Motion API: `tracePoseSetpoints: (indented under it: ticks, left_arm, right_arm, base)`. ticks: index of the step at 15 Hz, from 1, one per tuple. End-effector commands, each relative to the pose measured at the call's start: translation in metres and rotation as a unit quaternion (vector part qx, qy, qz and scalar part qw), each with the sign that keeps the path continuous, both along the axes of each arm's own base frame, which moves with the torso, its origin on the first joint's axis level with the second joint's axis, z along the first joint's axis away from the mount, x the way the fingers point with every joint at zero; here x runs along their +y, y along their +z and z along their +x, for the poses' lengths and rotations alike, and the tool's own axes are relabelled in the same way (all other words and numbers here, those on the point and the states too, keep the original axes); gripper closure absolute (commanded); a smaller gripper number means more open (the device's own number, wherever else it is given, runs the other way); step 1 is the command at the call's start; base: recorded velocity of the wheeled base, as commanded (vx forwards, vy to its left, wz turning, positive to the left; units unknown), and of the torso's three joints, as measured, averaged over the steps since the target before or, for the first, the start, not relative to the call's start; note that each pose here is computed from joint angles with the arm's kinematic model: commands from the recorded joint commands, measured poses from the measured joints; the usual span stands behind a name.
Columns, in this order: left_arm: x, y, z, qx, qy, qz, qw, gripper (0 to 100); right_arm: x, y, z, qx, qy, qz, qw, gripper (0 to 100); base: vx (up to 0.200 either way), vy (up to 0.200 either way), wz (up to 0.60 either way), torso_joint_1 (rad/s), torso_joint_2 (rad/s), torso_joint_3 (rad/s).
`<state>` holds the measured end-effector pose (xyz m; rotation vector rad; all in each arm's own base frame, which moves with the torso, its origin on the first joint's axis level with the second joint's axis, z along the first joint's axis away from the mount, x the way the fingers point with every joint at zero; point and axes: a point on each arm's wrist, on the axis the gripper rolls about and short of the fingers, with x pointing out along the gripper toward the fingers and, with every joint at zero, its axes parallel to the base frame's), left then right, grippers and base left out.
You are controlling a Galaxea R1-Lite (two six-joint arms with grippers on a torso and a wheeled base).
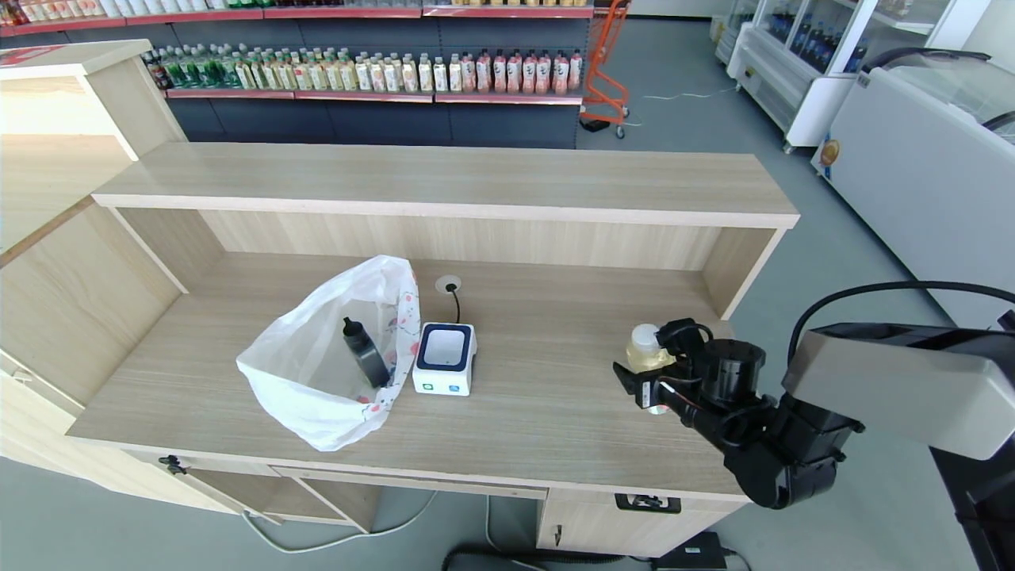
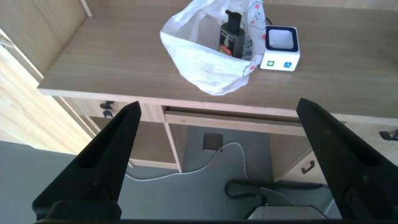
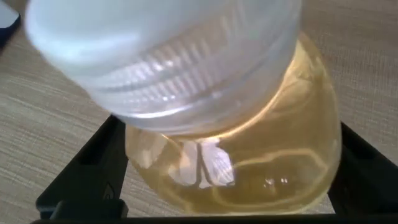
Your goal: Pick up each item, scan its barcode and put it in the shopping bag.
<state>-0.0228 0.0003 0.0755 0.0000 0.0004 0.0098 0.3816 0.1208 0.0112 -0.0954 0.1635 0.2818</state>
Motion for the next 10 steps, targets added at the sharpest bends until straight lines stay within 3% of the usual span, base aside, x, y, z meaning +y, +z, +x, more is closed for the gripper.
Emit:
tracePoseSetpoints:
  ticks: [1,10]
  left_arm:
    - [0.000,0.000,0.000,0.000,0.000,0.000,1.0000,0]
    - [0.000,0.000,0.000,0.000,0.000,0.000,1.0000,0]
  right_arm:
    - [-0.001,0.002,0.002,-0.006,-0.001,0.001,1.000,100]
    - [-0.012,-0.007,-0.011,0.006,-0.008,-0.009,1.000,100]
  base:
    - [0.000,0.000,0.00,0.000,0.00,0.000]
    - [0.000,0.000,0.00,0.000,0.00,0.000]
